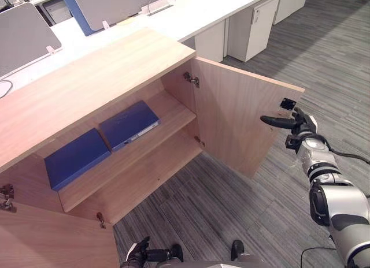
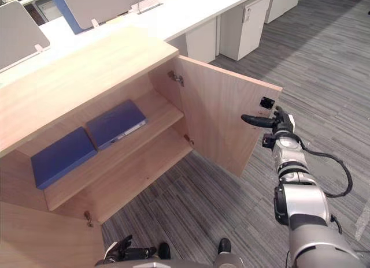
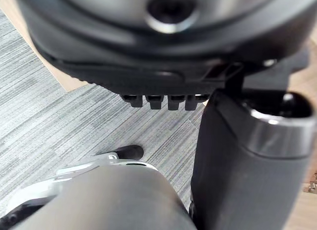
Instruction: Walk over to the cabinet, pick up the folder, carry it to the office cabinet, place the folder inside the office cabinet, then close the office cabinet door
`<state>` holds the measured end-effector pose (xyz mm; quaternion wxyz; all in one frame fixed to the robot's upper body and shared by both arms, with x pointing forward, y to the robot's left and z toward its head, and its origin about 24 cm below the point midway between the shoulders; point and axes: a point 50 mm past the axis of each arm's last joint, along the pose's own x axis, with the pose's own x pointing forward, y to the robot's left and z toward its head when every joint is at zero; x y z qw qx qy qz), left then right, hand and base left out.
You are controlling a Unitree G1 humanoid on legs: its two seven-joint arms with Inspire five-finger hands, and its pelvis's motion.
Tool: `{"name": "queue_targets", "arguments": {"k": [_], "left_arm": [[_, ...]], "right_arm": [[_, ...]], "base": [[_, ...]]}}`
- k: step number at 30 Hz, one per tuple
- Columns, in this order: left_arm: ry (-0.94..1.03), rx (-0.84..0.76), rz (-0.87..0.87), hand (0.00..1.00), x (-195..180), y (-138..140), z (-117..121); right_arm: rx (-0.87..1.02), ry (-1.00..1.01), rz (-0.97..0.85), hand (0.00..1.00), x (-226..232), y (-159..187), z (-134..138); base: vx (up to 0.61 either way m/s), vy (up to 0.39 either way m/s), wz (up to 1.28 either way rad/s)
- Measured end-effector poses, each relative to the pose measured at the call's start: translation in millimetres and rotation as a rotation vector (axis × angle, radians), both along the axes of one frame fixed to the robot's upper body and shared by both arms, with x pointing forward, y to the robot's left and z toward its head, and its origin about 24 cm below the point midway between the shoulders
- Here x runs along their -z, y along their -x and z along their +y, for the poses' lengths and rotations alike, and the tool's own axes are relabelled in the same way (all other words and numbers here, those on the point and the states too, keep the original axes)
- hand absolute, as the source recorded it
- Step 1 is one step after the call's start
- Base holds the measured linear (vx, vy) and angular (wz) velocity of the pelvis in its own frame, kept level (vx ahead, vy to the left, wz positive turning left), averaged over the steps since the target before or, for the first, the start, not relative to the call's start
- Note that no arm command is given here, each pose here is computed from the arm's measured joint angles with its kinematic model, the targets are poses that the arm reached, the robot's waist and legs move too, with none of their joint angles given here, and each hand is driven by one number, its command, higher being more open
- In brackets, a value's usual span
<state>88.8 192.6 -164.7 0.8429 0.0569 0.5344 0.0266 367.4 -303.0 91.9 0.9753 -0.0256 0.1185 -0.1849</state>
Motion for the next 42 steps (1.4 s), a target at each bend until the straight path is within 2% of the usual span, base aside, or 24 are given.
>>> {"name": "queue_targets", "arguments": {"k": [13,19,23,25,26,29,31,35,42], "left_arm": [[-0.004,0.015,-0.023,1.00,-2,-10,-2],[-0.008,0.038,-0.024,1.00,-2,-12,-3],[-0.020,0.093,-0.022,1.00,-3,-18,-2],[-0.024,0.128,-0.007,1.00,-3,-18,-1],[-0.025,0.151,-0.006,1.00,-3,-18,-1],[-0.033,0.209,-0.003,1.00,-3,-19,-1],[-0.032,0.223,-0.001,1.00,-3,-19,-1],[-0.032,0.220,-0.004,1.00,-3,-18,-1],[-0.052,0.182,0.000,1.00,-4,-13,10]], "right_arm": [[-0.011,0.080,-0.017,1.00,-25,-7,-8],[-0.082,0.085,-0.021,1.00,-14,-7,8],[-0.315,0.297,0.103,1.00,16,4,34],[-0.583,0.490,0.241,1.00,40,18,59],[-0.779,0.536,0.325,1.00,53,27,76],[-1.193,0.496,0.442,1.00,84,62,123],[-1.360,0.402,0.466,1.00,100,80,153],[-1.586,0.322,0.427,1.00,105,102,197],[-1.624,0.247,0.405,1.00,116,117,217]], "base": [[-0.02,0.013,0.05],[-0.01,0.004,-0.02],[-0.01,0.001,-0.26],[0.00,-0.044,-0.46],[0.01,-0.076,-0.40],[0.03,-0.066,-0.06],[0.04,-0.051,0.13],[-0.01,0.007,0.20],[-0.04,0.078,0.07]]}}
